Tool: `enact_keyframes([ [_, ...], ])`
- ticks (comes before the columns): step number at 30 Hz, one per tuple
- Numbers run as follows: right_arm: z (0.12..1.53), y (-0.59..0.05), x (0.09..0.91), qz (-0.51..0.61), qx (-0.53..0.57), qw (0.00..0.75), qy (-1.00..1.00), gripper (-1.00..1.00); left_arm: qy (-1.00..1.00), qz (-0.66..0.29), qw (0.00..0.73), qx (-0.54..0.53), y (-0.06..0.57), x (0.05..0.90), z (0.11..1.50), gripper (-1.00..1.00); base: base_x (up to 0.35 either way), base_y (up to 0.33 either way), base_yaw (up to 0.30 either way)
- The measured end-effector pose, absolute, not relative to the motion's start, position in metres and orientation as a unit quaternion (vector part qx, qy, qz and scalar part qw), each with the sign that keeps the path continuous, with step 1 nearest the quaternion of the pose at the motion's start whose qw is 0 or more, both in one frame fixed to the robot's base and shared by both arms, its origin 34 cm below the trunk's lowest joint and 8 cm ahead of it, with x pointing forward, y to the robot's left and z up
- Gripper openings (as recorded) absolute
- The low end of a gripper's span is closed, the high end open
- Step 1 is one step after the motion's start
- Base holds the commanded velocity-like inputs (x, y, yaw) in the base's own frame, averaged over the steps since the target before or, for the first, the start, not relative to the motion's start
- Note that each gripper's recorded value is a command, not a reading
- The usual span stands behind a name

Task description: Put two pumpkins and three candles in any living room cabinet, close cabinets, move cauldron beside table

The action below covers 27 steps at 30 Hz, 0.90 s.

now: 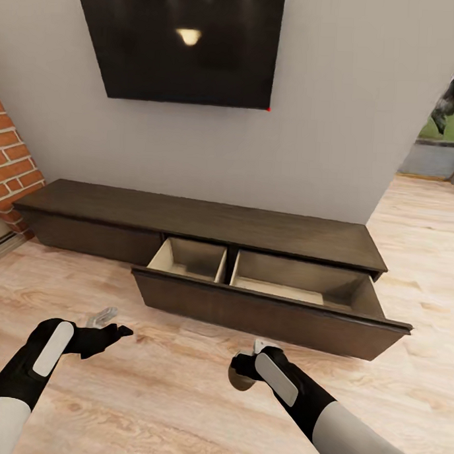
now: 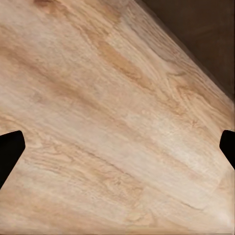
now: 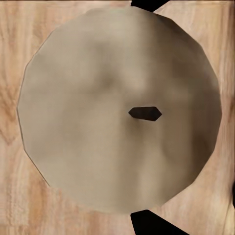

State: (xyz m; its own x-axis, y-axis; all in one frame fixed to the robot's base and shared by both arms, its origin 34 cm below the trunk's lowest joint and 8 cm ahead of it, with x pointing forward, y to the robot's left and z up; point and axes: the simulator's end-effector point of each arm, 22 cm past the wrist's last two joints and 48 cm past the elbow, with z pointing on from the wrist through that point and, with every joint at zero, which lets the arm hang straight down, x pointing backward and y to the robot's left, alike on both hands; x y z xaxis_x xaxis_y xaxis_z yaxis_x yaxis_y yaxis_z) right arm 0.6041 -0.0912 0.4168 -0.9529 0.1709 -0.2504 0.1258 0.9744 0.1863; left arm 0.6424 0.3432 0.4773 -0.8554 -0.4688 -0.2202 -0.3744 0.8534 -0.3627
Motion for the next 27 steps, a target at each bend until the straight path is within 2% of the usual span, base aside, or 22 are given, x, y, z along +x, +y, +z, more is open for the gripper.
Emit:
enact_keyframes([
  [7,0.418,-0.091,0.604,0.084,0.075,0.134,0.984,-1.00,0.950,-0.156,0.153,-0.222,0.343,0.643,0.478,1.00,-0.012,-0.274,-0.262],
  [14,0.417,-0.091,0.604,0.084,0.075,0.134,0.985,-1.00,0.949,-0.160,0.153,-0.223,0.341,0.643,0.479,1.00,-0.001,-0.047,-0.211],
  [27,0.445,-0.093,0.611,0.081,0.072,0.139,0.984,-1.00,0.948,-0.162,0.164,-0.218,0.341,0.653,0.514,1.00,0.000,-0.001,-0.026],
])
